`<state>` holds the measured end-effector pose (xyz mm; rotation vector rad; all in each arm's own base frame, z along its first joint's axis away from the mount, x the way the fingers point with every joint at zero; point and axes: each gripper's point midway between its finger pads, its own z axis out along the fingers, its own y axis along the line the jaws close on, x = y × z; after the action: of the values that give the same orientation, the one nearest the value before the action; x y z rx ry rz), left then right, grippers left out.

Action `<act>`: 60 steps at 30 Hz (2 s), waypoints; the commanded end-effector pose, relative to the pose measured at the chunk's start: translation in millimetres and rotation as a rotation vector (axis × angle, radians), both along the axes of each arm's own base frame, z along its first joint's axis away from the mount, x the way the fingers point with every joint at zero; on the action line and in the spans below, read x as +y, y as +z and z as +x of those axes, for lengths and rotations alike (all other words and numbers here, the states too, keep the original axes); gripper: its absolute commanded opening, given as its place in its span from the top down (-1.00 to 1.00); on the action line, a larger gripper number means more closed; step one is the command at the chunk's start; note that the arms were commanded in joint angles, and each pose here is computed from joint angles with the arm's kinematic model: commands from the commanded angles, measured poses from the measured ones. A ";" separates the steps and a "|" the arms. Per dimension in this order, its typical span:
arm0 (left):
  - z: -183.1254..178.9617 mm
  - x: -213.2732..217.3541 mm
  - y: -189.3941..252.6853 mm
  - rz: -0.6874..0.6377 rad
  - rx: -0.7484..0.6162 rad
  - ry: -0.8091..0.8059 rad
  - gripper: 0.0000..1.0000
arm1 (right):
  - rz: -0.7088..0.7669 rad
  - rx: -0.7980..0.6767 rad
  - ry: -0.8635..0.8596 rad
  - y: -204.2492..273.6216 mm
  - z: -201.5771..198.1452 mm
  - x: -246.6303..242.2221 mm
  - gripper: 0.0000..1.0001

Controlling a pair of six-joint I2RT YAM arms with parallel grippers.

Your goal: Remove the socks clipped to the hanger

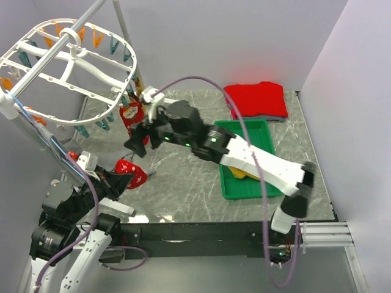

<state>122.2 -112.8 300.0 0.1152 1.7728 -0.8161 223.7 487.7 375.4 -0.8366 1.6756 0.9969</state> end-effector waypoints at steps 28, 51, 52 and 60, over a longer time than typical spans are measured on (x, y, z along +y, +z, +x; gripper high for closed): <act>-24.8 -14.6 47.2 -0.046 -0.160 -0.139 0.98 | 0.079 0.088 0.485 -36.2 -109.4 -15.8 0.01; -18.1 7.6 55.1 -0.038 -0.191 0.008 -0.30 | -0.050 0.068 -0.169 -70.5 -15.9 -138.6 1.00; -18.3 8.9 56.4 -0.037 -0.199 0.014 -0.30 | -0.051 0.072 -0.231 -73.5 -8.9 -156.6 1.00; -19.3 16.9 64.6 -0.029 -0.238 0.055 -0.30 | -0.069 0.164 -0.631 -117.0 46.2 -292.8 1.00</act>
<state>106.3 -104.2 345.0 0.1385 1.6127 -0.7995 259.1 245.0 278.3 -0.3904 1.8899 0.6947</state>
